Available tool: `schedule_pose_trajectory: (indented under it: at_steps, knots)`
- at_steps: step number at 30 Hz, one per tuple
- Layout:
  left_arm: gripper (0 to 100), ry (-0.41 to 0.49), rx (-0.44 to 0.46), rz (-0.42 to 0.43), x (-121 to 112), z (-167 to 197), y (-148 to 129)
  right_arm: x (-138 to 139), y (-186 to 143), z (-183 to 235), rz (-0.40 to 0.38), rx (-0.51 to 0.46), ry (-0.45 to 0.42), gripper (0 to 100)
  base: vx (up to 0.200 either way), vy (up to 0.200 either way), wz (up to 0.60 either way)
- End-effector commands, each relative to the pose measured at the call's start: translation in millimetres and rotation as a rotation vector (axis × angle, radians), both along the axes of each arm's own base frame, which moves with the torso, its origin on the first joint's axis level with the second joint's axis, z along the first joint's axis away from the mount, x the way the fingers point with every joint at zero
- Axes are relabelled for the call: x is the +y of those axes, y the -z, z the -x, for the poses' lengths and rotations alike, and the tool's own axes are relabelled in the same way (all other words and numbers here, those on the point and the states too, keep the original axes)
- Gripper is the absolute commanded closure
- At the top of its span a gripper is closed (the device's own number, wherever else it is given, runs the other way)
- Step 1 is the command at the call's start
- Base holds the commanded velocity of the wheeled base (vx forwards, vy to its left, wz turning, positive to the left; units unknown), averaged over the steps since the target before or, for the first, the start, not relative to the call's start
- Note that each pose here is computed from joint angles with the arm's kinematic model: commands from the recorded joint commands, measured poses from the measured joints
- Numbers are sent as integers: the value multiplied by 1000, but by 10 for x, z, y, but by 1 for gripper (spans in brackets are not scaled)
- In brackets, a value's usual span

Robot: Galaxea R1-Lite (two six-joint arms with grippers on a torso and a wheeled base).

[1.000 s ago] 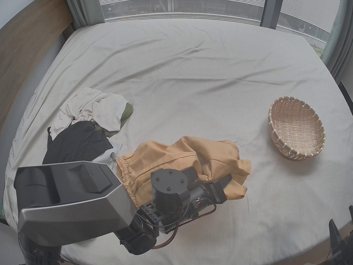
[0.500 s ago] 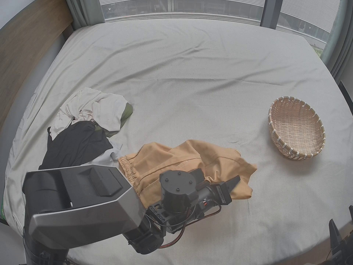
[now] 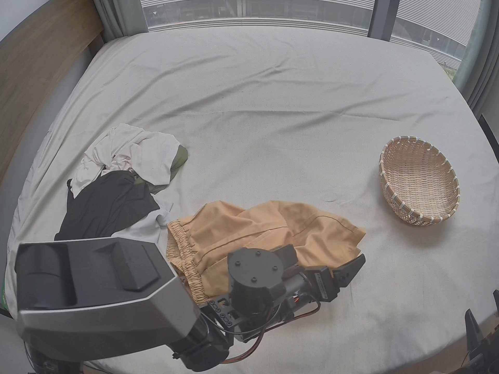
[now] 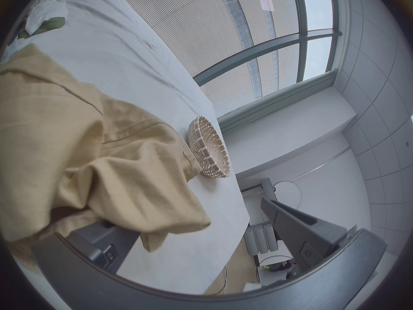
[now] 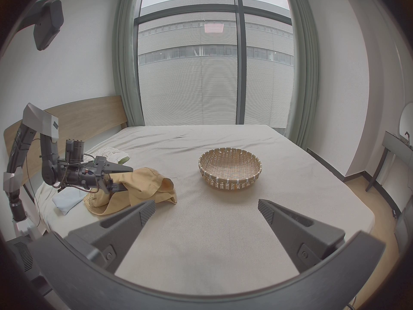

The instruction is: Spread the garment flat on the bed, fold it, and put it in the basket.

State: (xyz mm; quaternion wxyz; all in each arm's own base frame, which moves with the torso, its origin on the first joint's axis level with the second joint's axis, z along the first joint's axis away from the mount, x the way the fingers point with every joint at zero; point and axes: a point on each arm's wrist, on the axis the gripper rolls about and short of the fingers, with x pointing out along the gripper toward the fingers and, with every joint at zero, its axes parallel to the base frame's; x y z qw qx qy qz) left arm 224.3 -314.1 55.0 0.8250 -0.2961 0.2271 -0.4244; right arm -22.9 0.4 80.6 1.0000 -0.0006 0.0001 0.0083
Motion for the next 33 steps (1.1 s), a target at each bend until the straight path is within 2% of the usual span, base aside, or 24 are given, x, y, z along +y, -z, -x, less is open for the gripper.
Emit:
schedule_pose_trajectory:
  at_steps: [1,7,12,14,16,18,19,21,25,28,33]
  knots:
    - [0,9,36,-52,257,232,-43,0,51,-4,0,6,0,0,0,0,0]
    - [0,-21,73,-116,452,361,94,0,51,-4,0,6,0,0,0,0,0]
    - [0,-49,41,-127,619,447,72,0,51,-4,0,6,0,0,0,0,0]
    - [0,-112,-26,-117,848,428,-32,0,51,-4,0,6,0,0,0,0,0]
    - [0,-170,-52,-110,1068,384,-134,0,51,-4,0,6,0,0,0,0,0]
    - [0,-209,-58,-105,1215,367,-201,0,51,-4,0,6,0,0,0,0,0]
    - [0,-260,-59,-106,1395,344,-252,0,51,-4,0,6,0,0,0,0,0]
    - [0,-309,-54,-113,1594,353,-287,0,51,-4,2,6,0,0,0,0,0]
    - [0,-384,-36,-146,1900,353,-279,1,55,-4,17,13,-2,0,0,0,0]
    - [0,-419,-4,-185,2067,357,-210,0,51,-4,0,6,0,0,0,0,0]
    - [0,-435,24,-197,2189,354,-172,1,53,-3,3,10,0,0,0,0,0]
